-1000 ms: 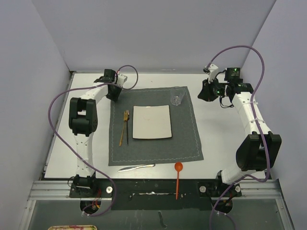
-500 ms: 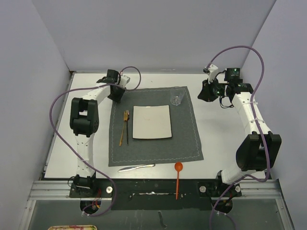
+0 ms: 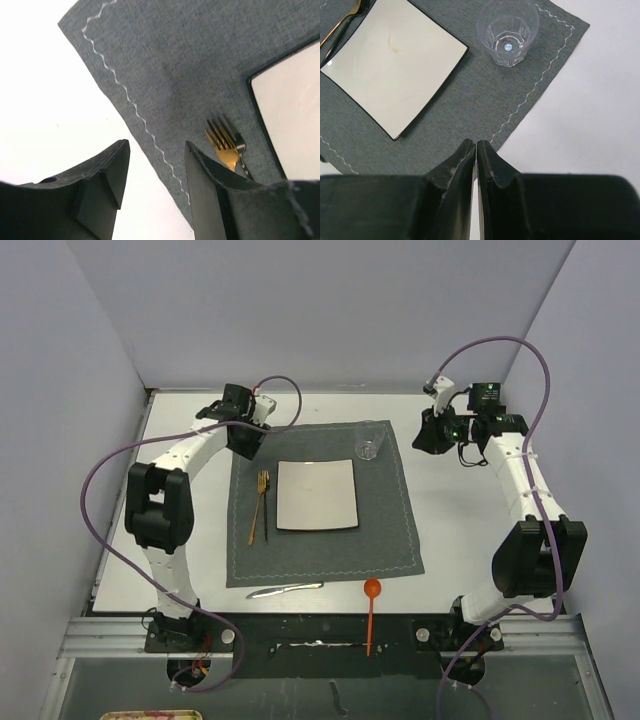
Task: Set the dinner table for one person
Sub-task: Adjust the fork on the napkin.
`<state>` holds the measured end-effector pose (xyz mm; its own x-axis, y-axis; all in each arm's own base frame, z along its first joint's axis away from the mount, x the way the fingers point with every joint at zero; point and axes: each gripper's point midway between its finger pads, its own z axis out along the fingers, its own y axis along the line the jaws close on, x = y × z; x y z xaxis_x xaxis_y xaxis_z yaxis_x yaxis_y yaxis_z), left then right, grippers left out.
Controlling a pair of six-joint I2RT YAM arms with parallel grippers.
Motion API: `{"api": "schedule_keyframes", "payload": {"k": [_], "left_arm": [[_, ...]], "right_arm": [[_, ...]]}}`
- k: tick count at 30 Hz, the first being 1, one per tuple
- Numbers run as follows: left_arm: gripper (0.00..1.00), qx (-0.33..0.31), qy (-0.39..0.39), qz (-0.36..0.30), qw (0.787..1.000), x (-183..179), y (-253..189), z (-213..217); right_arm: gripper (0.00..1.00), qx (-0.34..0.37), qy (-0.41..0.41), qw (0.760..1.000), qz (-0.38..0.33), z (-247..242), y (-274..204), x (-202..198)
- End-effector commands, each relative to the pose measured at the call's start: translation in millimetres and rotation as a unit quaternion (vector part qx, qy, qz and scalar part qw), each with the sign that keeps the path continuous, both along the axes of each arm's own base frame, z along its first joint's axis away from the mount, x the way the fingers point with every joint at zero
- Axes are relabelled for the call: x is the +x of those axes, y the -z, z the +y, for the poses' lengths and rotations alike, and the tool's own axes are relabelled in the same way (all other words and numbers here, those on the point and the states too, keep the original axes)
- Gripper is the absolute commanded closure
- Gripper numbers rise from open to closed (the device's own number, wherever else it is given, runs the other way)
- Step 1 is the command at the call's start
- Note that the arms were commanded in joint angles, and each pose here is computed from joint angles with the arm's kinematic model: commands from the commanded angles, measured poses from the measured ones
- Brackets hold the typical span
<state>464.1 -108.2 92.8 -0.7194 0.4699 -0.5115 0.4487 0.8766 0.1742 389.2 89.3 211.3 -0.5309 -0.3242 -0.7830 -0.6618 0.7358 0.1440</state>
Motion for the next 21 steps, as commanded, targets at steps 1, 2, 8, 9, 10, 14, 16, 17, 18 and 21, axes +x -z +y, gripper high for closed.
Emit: {"api": "schedule_keyframes", "payload": {"k": [1,2,8,9,10,14,16,17,18,21], "left_arm": [[0.53,-0.014,-0.015,-0.008,1.000,-17.0,-17.5,6.2],[0.53,-0.025,-0.013,0.004,1.000,-24.1,-13.2,3.1],[0.55,-0.070,-0.022,0.091,0.993,-75.7,17.6,-11.0],[0.55,-0.074,-0.022,0.099,0.992,-83.0,19.2,-12.6],[0.56,-0.079,-0.021,0.102,0.991,-89.0,18.6,-14.0],[0.56,-0.091,-0.010,0.103,0.990,-106.4,11.8,-20.2],[0.57,-0.096,-0.007,0.105,0.990,-112.5,8.5,-23.0],[0.57,-0.098,-0.005,0.104,0.990,-115.2,7.1,-24.8],[0.57,-0.102,-0.002,0.103,0.989,-117.0,5.4,-27.0],[0.57,-0.106,0.005,0.108,0.988,-124.3,7.6,-33.0]], "right_arm": [[0.91,-0.001,-0.013,0.999,-0.035,3.3,-23.9,-9.8],[0.91,-0.002,-0.014,0.999,-0.037,3.0,-25.6,-11.4],[0.90,-0.014,-0.011,0.999,-0.047,-0.6,-32.8,-18.9],[0.90,-0.015,-0.010,0.999,-0.048,-1.1,-33.4,-19.5],[0.90,-0.016,-0.010,0.999,-0.048,-1.2,-33.6,-20.7],[0.90,-0.016,-0.008,0.999,-0.047,-1.6,-34.6,-22.7],[0.90,-0.014,-0.007,0.999,-0.047,-1.3,-35.4,-23.2],[0.90,-0.014,-0.007,0.999,-0.049,-1.3,-36.8,-23.6],[0.90,-0.014,-0.007,0.999,-0.049,-1.3,-37.6,-24.0],[0.90,-0.014,-0.007,0.999,-0.051,-1.2,-39.6,-25.6]]}}
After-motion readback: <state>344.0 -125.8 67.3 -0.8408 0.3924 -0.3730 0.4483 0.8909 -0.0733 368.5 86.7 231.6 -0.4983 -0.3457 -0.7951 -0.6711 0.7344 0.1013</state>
